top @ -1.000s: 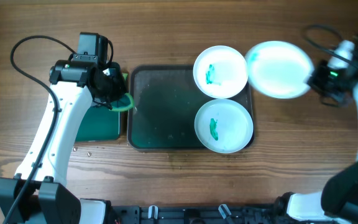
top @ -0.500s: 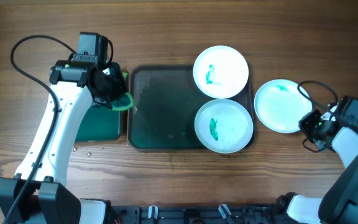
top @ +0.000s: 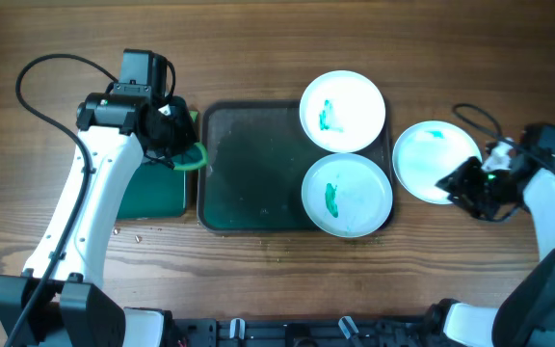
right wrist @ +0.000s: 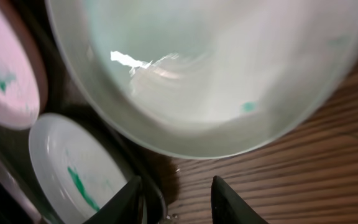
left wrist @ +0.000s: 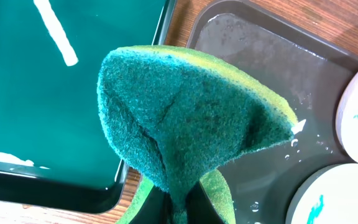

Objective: Clean dirty plates on tray and stack at the side
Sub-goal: 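Set the plate down on the table right of the tray, then grasp the lower-right plate rim with the right gripper and drag it left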

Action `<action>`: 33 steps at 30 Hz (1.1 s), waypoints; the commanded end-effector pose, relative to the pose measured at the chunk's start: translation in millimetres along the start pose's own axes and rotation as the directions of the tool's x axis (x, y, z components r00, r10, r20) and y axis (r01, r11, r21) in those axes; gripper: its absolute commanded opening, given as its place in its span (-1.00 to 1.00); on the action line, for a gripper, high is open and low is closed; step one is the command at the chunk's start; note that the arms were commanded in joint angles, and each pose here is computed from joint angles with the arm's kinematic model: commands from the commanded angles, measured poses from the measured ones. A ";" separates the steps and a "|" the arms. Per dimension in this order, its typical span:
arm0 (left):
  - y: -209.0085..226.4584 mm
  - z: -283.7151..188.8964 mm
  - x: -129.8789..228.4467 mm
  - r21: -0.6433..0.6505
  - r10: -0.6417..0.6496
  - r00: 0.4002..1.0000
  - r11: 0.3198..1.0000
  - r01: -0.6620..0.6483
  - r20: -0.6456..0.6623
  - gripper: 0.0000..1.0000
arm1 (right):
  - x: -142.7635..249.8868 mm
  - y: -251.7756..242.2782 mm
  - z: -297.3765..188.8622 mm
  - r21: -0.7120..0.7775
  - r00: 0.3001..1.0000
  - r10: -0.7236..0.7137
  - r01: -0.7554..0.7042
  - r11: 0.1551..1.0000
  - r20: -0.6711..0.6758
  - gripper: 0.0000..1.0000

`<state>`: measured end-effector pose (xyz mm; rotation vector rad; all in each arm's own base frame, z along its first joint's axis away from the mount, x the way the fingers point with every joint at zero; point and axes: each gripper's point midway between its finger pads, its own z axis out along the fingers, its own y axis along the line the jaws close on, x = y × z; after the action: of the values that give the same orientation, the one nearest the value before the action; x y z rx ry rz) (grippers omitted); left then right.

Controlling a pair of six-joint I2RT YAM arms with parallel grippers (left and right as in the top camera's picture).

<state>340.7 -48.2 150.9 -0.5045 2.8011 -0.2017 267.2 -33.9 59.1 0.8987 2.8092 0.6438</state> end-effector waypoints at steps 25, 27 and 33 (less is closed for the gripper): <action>-0.4 -8.9 -7.8 0.006 0.011 0.999 1.000 -0.012 0.037 -0.92 | 72.7 42.8 72.1 0.059 0.919 -0.377 0.385 0.921 -0.118 -0.55; -0.4 -8.9 -7.9 0.006 0.011 0.999 1.000 -0.012 0.037 -0.92 | 71.6 43.9 72.2 0.056 0.919 -0.378 0.386 0.921 -0.112 -0.86; -0.8 -9.0 -8.7 0.007 0.011 0.999 1.000 -0.011 0.040 -0.92 | 95.5 73.5 80.3 -0.002 0.927 -0.348 0.351 0.936 -0.139 -0.91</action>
<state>340.9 -48.3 151.0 -0.5043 2.8005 -0.2025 248.4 78.0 15.2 0.3006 2.9968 0.5757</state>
